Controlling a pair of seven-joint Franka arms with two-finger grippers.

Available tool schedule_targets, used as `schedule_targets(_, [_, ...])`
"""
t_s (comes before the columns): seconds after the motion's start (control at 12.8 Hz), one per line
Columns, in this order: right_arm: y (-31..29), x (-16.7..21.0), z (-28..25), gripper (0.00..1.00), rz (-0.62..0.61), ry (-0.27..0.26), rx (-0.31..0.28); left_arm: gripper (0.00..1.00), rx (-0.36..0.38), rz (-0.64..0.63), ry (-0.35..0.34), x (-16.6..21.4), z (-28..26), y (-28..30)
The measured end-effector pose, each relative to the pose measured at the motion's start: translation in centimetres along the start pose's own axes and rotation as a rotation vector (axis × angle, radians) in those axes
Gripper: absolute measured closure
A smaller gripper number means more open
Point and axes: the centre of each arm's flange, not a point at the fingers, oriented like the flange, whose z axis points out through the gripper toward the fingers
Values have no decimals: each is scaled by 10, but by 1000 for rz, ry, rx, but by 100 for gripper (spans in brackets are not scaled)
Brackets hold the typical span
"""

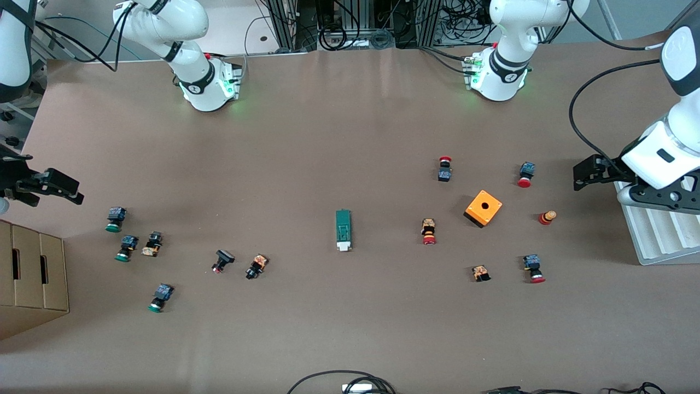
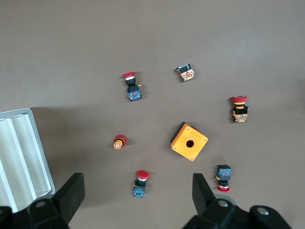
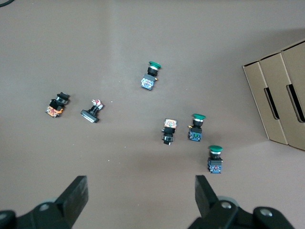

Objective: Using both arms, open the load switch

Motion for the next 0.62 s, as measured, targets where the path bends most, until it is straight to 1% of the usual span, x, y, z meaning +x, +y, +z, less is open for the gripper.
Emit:
schedule_targets(0.31, [0, 2, -1, 0, -34, 20, -6, 0, -5, 17, -35, -3, 2, 10])
schedule_targets(0.62, [-1, 3, -1, 0, -39, 22, -6, 0, -5, 18, -36, -4, 1, 11])
